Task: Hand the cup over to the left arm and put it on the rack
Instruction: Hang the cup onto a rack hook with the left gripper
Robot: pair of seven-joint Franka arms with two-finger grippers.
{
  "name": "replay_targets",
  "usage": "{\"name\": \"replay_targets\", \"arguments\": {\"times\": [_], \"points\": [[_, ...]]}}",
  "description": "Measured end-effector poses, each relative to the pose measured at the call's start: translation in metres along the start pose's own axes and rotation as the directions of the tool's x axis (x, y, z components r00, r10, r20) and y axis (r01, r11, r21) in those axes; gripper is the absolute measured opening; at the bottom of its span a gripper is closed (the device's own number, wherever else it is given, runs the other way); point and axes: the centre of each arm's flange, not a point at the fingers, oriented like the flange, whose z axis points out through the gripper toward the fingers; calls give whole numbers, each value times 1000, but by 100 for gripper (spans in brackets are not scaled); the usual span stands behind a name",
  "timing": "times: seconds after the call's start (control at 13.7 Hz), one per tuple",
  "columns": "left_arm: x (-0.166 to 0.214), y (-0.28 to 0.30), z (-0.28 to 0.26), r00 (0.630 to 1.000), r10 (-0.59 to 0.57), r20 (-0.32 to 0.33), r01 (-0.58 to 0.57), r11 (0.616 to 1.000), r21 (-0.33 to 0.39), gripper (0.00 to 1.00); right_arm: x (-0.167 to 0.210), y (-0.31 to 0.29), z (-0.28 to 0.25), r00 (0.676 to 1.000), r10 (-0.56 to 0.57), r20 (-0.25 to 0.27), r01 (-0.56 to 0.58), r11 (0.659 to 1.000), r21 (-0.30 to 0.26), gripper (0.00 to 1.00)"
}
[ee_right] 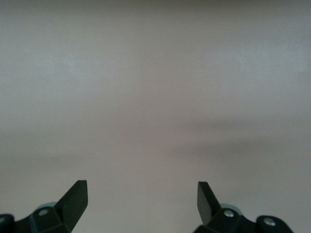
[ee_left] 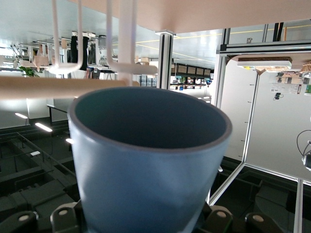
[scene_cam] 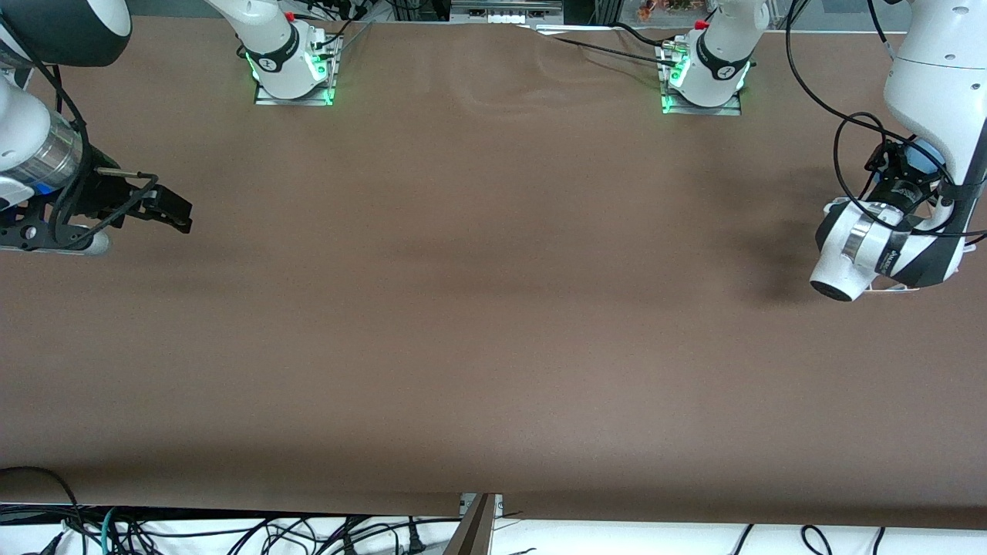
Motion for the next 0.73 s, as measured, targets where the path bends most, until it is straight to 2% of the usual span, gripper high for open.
{"name": "replay_targets", "arguments": {"times": [0.29,0.73], "points": [[8,-3,8,1000,7,-17,-7,1000,-2,73,-1,12,-1,999,-44,9,44,999,-1,100],[23,5,3,1000,-1,-7,1,1000,14,73,-2,11,-1,999,-49,13,49,999,-2,100]]}}
